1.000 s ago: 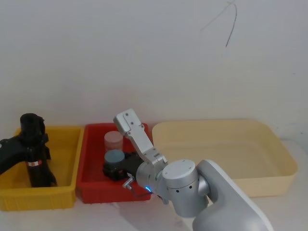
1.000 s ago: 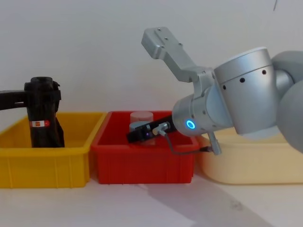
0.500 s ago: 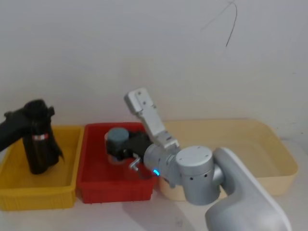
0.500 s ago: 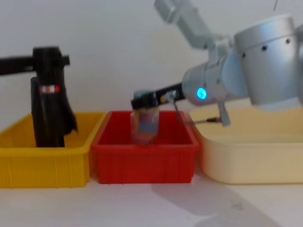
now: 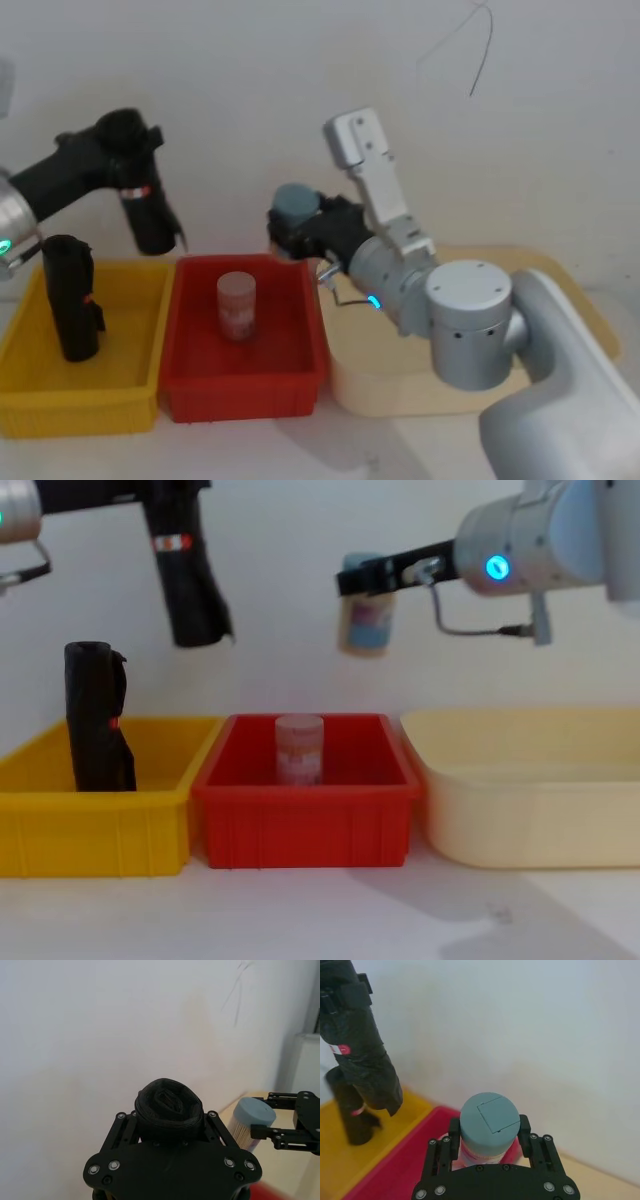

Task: Pick up the garbage bag with the one hand and transfer it to the other hand.

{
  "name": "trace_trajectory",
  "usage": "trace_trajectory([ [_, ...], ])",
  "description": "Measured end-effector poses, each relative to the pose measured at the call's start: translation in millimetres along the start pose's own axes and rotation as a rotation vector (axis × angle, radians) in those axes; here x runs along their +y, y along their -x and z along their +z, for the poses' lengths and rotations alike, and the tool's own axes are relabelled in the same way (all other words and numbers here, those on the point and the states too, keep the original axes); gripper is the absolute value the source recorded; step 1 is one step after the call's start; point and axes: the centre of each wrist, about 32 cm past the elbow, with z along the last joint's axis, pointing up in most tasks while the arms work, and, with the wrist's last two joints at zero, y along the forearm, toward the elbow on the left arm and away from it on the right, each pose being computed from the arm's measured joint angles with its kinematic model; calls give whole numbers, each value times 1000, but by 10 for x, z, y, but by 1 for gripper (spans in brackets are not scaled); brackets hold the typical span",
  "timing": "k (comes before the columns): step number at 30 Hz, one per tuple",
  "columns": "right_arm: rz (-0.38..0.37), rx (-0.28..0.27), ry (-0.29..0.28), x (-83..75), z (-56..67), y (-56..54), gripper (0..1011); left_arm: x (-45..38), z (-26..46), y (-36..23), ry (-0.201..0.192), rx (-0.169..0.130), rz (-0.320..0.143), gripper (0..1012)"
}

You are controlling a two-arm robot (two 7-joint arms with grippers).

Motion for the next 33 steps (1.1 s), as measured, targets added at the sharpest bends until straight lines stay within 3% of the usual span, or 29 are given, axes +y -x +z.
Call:
trace_trajectory([
  [4, -55, -13, -20, -66, 39, -87, 675, -195, 79, -52, 28, -1, -53, 381],
  [6, -77, -19, -26, -95, 49, -126, 675, -272, 77, -70, 33, 6, -73, 381],
  [9, -121, -30, -32, -142, 54, -190, 675, -460, 94, -123, 49, 17, -127, 381],
  [12, -166, -41, -32, -189, 41, -262, 675, -574, 86, -152, 57, 27, -162, 381],
  [13, -177, -44, -32, -201, 37, -279, 675, -673, 67, -176, 59, 41, -183, 381],
  [15, -212, -53, -29, -234, 17, -330, 675, -767, 46, -181, 66, 53, -213, 381],
  [16, -222, -55, -27, -245, 9, -346, 675, -856, 24, -176, 65, 65, -235, 381],
  [19, -269, -67, -16, -293, -39, -424, 675, -964, 16, -183, 67, 76, -266, 381],
  [24, -347, -85, 19, -373, -166, -553, 675, -1084, 21, -181, 71, 83, -308, 381],
  [33, -439, -120, 126, -503, -481, -774, 675, -1178, 52, -174, 68, 83, -341, 381],
])
